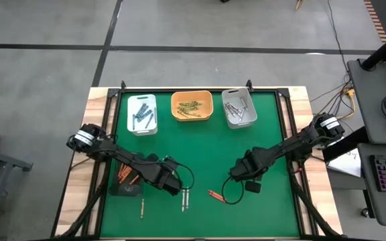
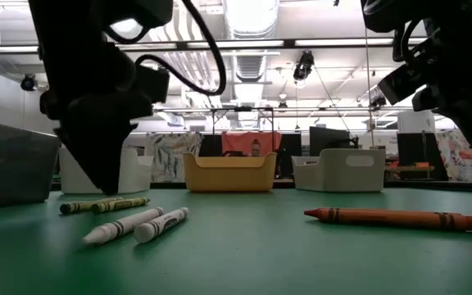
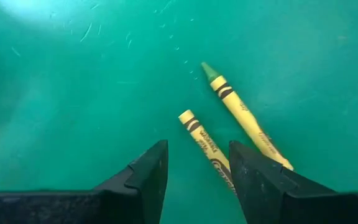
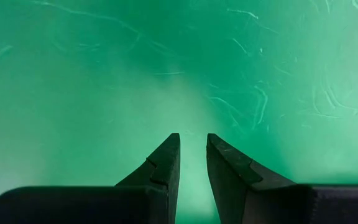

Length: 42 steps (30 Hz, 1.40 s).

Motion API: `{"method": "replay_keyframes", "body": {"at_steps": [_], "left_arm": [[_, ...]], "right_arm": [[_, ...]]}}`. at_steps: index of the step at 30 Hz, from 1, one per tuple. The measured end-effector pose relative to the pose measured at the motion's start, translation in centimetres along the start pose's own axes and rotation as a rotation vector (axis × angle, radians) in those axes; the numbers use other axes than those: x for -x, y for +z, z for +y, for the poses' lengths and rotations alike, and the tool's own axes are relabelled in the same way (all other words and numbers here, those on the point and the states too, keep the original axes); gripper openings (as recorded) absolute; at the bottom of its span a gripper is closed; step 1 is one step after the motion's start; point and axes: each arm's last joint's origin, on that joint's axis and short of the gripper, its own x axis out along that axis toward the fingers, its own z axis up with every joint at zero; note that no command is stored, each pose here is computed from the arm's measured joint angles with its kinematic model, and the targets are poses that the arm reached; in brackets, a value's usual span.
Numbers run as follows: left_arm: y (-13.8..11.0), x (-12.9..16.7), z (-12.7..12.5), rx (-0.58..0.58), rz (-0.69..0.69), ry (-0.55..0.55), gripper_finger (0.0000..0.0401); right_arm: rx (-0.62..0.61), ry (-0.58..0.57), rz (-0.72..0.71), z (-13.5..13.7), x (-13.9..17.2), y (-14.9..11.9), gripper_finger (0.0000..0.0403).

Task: Sort crayons
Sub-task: Put the green crayon into the yellow bin

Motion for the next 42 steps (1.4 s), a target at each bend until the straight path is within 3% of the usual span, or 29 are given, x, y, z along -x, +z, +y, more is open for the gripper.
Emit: {"method": "replay_keyframes", "body": {"at_steps": [10, 22, 29, 32, 36, 42], "left_arm": [[-0.8, -1.5, 0.5, 0.005, -0.010, -0.012, 0.0144], [-0.9, -1.8, 0.6, -0.017, -0.011, -0.013, 0.0013], [-0.7, -1.3, 0.6, -0.056, -0.031, -0.011, 0.0003], [0.2, 0.4, 0.4, -0.091, -0.109, -0.043, 0.0002], [1.6, 3.4, 0.7, -0.146, -0.257, -0.101, 0.0001], [3.5, 9.1, 1.9, -0.236, -0.570, -0.295, 0.0001]], "right_arm": [[0.001, 0.008, -0.011, 0.1, 0.0, 0.1, 0.0068], [0.003, 0.002, -0.042, 0.2, 0.0, 0.3, 0.0068], [0.011, -0.023, -0.095, 0.3, 0.0, 0.5, 0.0068], [0.038, -0.040, -0.154, 0.5, -0.1, 0.8, 0.0068], [0.109, 0.026, -0.270, 1.3, -0.3, 1.7, 0.0068], [0.241, 0.132, -0.472, 2.5, -0.2, 3.3, 0.0068]]}}
